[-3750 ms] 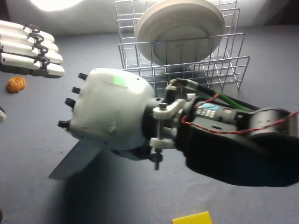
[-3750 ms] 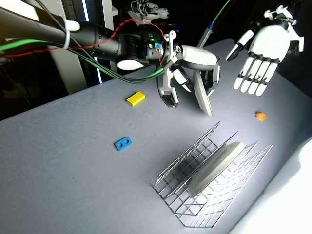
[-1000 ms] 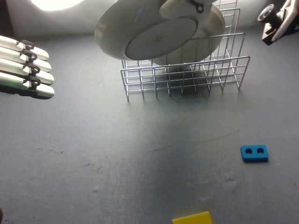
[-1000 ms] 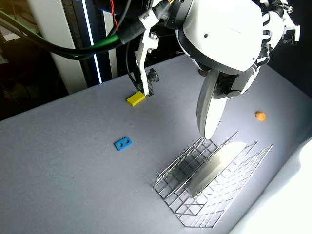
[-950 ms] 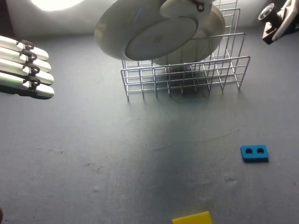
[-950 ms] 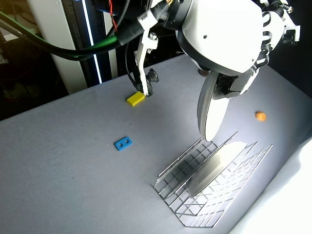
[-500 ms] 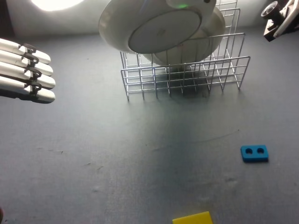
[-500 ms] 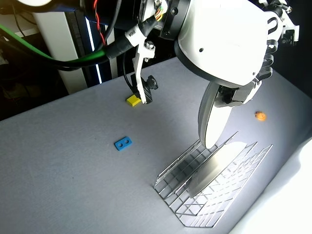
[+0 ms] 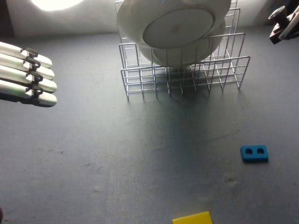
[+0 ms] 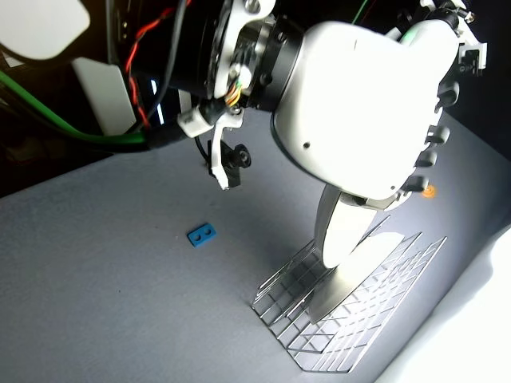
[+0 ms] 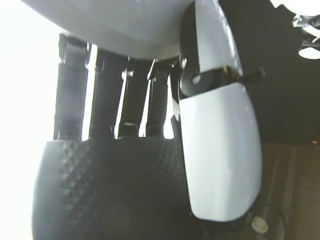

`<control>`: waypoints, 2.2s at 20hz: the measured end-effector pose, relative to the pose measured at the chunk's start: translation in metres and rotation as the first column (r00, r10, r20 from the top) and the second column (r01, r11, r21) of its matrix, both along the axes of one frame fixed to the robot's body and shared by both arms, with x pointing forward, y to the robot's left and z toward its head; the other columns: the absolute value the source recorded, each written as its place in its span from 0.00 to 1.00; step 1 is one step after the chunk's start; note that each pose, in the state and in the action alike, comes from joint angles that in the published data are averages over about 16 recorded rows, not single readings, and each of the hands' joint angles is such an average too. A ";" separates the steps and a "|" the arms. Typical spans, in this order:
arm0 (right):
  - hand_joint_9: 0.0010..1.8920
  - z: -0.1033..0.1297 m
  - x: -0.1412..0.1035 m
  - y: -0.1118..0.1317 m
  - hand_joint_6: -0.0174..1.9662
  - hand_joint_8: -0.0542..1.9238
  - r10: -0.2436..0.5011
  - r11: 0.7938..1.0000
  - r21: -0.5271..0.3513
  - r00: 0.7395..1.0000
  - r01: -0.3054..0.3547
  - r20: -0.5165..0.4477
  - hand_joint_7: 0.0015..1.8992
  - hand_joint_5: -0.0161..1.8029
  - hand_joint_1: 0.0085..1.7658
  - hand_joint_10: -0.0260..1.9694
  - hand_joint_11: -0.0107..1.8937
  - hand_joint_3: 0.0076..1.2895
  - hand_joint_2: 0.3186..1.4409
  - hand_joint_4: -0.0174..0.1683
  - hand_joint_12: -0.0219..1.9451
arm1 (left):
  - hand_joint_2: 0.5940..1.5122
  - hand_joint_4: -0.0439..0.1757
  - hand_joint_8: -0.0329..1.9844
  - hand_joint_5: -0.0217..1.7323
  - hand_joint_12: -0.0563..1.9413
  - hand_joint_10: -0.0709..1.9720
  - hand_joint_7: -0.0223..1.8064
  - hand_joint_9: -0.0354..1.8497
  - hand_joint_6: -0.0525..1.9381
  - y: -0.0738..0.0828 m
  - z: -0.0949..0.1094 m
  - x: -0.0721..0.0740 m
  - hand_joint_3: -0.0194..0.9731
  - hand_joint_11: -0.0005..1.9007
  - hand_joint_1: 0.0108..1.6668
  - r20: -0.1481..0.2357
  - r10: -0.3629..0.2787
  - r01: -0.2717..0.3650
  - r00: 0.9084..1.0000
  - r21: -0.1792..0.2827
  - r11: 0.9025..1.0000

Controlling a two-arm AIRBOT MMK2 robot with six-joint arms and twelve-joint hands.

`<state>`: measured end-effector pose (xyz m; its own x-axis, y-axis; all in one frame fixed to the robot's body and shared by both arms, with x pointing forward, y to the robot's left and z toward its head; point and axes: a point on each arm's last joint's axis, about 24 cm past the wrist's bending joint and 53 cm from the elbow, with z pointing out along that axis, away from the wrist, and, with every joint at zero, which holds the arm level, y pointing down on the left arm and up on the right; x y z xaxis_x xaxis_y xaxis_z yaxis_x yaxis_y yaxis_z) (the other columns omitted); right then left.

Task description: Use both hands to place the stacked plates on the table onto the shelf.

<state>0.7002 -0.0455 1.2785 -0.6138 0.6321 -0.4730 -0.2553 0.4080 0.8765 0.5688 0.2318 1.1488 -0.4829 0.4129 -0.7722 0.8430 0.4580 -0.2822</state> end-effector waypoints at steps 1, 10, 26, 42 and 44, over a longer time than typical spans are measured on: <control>0.74 -0.002 0.002 -0.001 0.45 0.40 -0.005 1.000 0.002 1.000 0.005 -0.008 0.62 0.52 0.70 0.01 0.57 0.00 0.60 0.05 0.43 | 0.74 0.20 0.02 0.07 0.03 0.04 0.05 0.04 0.03 0.000 0.000 0.000 0.03 0.01 0.01 0.000 -0.002 0.002 1.000 0.001 1.000; 0.74 -0.030 0.020 -0.003 0.45 0.39 -0.032 1.000 -0.003 0.997 0.031 -0.067 0.62 0.52 0.70 0.01 0.56 0.00 0.60 0.05 0.44 | 0.74 0.20 0.02 0.06 0.03 0.04 0.05 0.04 0.03 -0.002 -0.003 -0.003 0.03 0.01 0.01 -0.001 -0.014 0.014 1.000 0.008 1.000; 0.74 -0.079 0.046 -0.005 0.45 0.38 -0.070 0.997 0.006 0.988 0.072 -0.135 0.61 0.52 0.70 0.01 0.56 0.00 0.60 0.04 0.43 | 0.74 0.20 0.02 0.06 0.03 0.04 0.05 0.04 0.03 -0.003 -0.003 -0.004 0.03 0.01 0.01 0.001 -0.021 0.021 1.000 0.008 1.000; 0.64 -0.082 0.049 -0.018 0.24 0.23 -0.086 0.996 0.019 0.990 0.088 -0.109 0.55 0.47 0.63 0.01 0.46 0.00 0.63 0.06 0.43 | 0.77 0.20 0.02 0.06 0.03 0.04 0.05 0.04 0.03 -0.011 0.001 -0.007 0.03 0.01 0.01 0.001 -0.035 0.035 0.999 -0.016 0.999; 0.61 -0.075 0.047 -0.022 0.19 0.18 -0.085 0.996 0.007 0.992 0.086 -0.088 0.54 0.47 0.62 0.01 0.44 0.00 0.63 0.06 0.43 | 0.77 0.20 0.02 0.06 0.03 0.04 0.05 0.04 0.03 -0.015 0.003 -0.009 0.03 0.01 0.01 0.000 -0.041 0.041 0.999 -0.029 0.999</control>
<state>0.7470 -0.0675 1.2034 -0.5960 0.6887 -0.4129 -0.1419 0.4158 0.8983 0.5600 0.2172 1.1516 -0.4663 0.4104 -0.7837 0.8608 0.4145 -0.2952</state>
